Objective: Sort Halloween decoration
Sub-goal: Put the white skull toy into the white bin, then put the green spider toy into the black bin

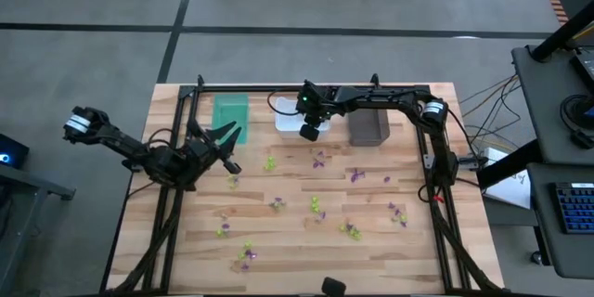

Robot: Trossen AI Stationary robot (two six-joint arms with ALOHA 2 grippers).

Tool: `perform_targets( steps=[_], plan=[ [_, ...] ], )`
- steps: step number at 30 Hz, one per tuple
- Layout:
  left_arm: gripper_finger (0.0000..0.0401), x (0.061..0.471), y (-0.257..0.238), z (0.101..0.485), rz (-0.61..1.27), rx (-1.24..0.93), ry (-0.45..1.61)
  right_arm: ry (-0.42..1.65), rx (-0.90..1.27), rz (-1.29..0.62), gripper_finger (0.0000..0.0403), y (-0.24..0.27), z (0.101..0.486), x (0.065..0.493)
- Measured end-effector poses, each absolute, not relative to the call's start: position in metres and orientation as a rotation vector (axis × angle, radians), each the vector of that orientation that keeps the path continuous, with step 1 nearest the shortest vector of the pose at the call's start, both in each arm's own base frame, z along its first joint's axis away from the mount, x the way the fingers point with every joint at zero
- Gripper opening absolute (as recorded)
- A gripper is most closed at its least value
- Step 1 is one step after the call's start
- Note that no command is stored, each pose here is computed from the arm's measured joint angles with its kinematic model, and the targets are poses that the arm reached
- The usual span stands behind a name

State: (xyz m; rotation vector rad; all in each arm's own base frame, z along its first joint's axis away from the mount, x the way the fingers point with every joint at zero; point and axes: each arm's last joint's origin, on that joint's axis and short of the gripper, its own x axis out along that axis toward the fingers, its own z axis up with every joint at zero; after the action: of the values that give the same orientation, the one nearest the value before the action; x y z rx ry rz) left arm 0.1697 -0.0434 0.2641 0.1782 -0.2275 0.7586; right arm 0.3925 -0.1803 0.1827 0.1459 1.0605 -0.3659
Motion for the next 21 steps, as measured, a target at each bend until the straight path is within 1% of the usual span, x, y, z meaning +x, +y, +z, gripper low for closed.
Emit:
perform_targets(
  steps=[5,8,15,21],
  plan=[
    [0.0077,0.171,-0.044,0.262,0.756,0.18,-0.222,1.058,0.155,-0.372,0.0085,-0.181,0.183,0.392],
    [0.0077,0.173,-0.045,0.262,0.753,0.167,-0.226,1.051,0.161,-0.377,0.0096,-0.181,0.186,0.393],
    [0.0077,0.174,-0.045,0.261,0.739,0.105,-0.24,1.031,0.174,-0.386,0.0097,-0.177,0.216,0.394],
    [0.0077,0.177,-0.048,0.256,0.714,0.059,-0.235,0.989,0.157,-0.342,0.0088,-0.141,0.254,0.383]
  ],
)
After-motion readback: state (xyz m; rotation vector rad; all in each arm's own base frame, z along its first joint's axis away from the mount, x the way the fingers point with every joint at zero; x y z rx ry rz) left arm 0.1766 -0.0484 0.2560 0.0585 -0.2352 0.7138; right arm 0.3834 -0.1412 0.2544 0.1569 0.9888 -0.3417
